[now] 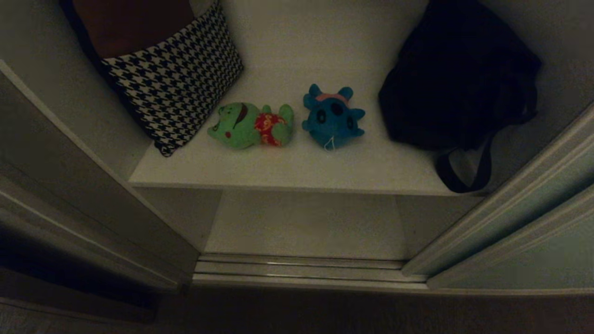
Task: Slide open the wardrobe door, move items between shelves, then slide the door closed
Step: Open the door, then place the green doll on the lower shelf
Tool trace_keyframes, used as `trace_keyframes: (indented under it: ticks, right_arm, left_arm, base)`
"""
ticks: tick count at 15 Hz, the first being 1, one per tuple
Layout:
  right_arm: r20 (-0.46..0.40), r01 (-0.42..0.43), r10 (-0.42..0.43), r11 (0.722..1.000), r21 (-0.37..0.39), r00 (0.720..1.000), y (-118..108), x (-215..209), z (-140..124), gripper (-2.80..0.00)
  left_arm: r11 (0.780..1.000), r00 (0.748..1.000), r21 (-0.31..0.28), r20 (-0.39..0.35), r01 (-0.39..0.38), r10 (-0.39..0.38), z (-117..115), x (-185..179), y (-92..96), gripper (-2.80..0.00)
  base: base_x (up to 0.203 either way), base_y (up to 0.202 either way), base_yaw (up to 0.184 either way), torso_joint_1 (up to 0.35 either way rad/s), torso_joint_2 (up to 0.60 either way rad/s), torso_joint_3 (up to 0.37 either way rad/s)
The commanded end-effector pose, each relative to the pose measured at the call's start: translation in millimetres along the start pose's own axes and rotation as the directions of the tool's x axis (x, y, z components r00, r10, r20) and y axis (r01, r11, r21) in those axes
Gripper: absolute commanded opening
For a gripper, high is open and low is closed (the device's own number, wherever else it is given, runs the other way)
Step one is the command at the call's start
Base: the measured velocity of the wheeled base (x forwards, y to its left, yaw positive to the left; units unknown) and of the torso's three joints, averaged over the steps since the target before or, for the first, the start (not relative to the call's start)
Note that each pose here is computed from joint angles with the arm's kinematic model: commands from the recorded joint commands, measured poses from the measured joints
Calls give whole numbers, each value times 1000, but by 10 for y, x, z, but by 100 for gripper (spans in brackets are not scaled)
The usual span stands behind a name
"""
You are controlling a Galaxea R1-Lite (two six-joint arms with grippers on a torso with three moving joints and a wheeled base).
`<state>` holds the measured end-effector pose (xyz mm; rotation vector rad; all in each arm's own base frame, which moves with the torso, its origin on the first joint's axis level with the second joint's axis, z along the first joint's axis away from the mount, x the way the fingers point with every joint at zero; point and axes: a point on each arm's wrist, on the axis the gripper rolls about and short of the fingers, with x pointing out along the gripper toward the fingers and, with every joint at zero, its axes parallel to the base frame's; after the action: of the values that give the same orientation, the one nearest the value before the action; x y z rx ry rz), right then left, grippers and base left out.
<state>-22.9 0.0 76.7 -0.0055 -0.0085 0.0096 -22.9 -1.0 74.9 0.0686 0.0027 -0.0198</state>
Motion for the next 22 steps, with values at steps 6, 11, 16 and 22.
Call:
trace_keyframes:
  ticks: [6,11,16,22]
  right_arm:
    - [1,-1,1,1000,-1,1000,0,0,0,-280]
    - [-1,-1,1,1000,-1,1000,0,1,-4,-280]
    - [0,-1,1,1000,-1,1000,0,1,-3,-280]
    - [1,-1,1,1000,-1,1000,0,0,0,-280]
  left_arm:
    - [1000,1000,9,16,-20,20,35,-3,6,-280]
    - [999,976,42,217,-9,0,1071,-263,61,-280]
    - [994,997,72,-12,76,-75,2154,755,154,-280]
    - [981,978,64,-118,182,-173,2743,2328,108,0]
  base:
    - [10,0,0,2,1,1]
    - [0,0,0,0,0,0]
    - [0,0,0,0,0,0]
    - [0,0,0,0,0,0]
